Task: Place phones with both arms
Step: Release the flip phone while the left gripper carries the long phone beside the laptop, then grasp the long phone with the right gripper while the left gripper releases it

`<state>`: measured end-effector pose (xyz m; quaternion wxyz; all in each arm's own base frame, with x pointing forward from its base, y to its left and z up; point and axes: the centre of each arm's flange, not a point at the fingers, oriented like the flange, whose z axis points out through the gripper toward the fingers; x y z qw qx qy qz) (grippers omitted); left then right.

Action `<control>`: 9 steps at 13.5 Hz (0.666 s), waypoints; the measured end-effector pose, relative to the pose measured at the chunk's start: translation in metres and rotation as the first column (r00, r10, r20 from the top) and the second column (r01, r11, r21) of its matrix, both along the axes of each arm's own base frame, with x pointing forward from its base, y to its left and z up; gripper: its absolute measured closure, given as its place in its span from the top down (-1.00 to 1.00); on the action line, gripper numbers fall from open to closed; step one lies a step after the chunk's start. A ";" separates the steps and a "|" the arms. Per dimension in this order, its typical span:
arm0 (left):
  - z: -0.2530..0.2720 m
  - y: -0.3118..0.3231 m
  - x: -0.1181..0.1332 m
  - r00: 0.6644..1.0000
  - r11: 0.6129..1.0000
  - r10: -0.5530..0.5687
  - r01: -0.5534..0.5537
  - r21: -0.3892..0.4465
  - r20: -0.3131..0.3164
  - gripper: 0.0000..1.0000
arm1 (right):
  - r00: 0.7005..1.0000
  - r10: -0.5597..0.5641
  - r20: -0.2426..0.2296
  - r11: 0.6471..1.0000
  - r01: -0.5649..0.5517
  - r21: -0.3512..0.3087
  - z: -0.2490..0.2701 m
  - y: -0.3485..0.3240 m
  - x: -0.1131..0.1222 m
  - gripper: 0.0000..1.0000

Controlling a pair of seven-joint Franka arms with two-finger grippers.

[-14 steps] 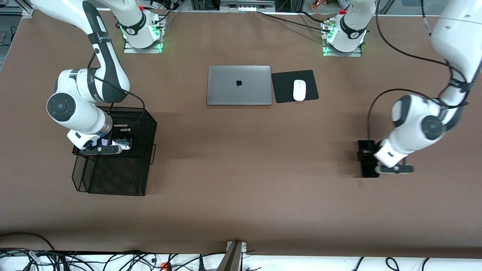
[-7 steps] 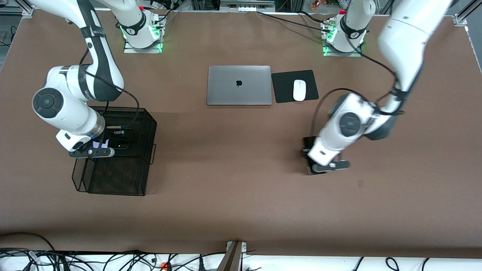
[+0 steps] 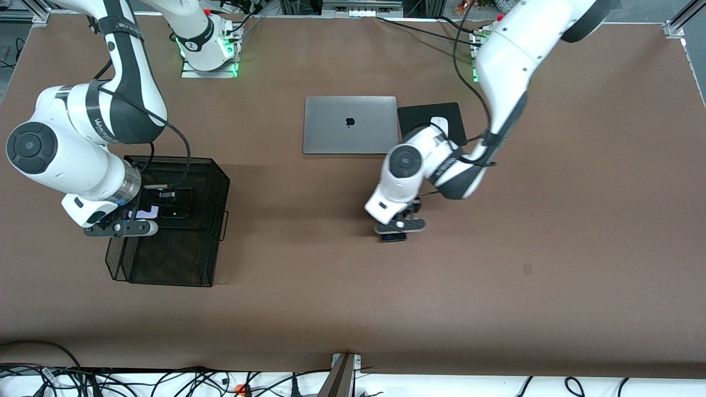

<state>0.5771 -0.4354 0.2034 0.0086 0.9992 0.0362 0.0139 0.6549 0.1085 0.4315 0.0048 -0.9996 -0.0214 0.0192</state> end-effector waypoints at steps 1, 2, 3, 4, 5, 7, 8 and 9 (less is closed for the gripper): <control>-0.002 -0.019 -0.007 1.000 1.000 -0.024 0.024 -0.004 0.009 0.59 | 1.000 0.001 0.000 1.000 -0.001 -0.002 0.003 0.005 0.004 0.98; -0.005 -0.035 -0.015 0.999 0.999 -0.048 0.048 0.001 0.018 0.59 | 1.000 0.000 0.002 1.000 0.000 -0.003 0.005 0.008 0.007 0.98; -0.009 -0.050 -0.023 0.998 0.998 -0.062 0.062 0.011 0.029 0.59 | 1.000 0.000 0.003 1.000 0.000 -0.004 0.005 0.009 0.008 0.98; -0.012 -0.061 -0.030 0.997 0.998 -0.057 0.056 0.014 0.045 0.59 | 1.000 0.000 0.003 1.000 0.000 -0.005 0.005 0.010 0.009 0.98; -0.015 -0.071 -0.032 0.997 0.999 -0.048 0.048 0.009 0.065 0.59 | 1.000 -0.001 0.003 1.000 0.001 -0.005 0.005 0.010 0.010 0.98; -0.029 -0.079 -0.030 0.995 1.000 -0.026 0.024 0.020 0.098 0.59 | 1.000 -0.002 0.002 1.000 0.002 -0.005 0.005 0.010 0.010 0.98; -0.035 -0.082 -0.029 0.994 1.000 -0.017 0.014 0.025 0.107 0.59 | 1.000 -0.003 0.002 1.000 0.003 -0.005 0.005 0.010 0.010 0.98; -0.037 -0.084 -0.026 0.993 1.000 -0.008 0.005 0.023 0.115 0.59 | 1.000 -0.005 0.002 1.000 0.005 -0.002 0.005 0.010 0.010 0.98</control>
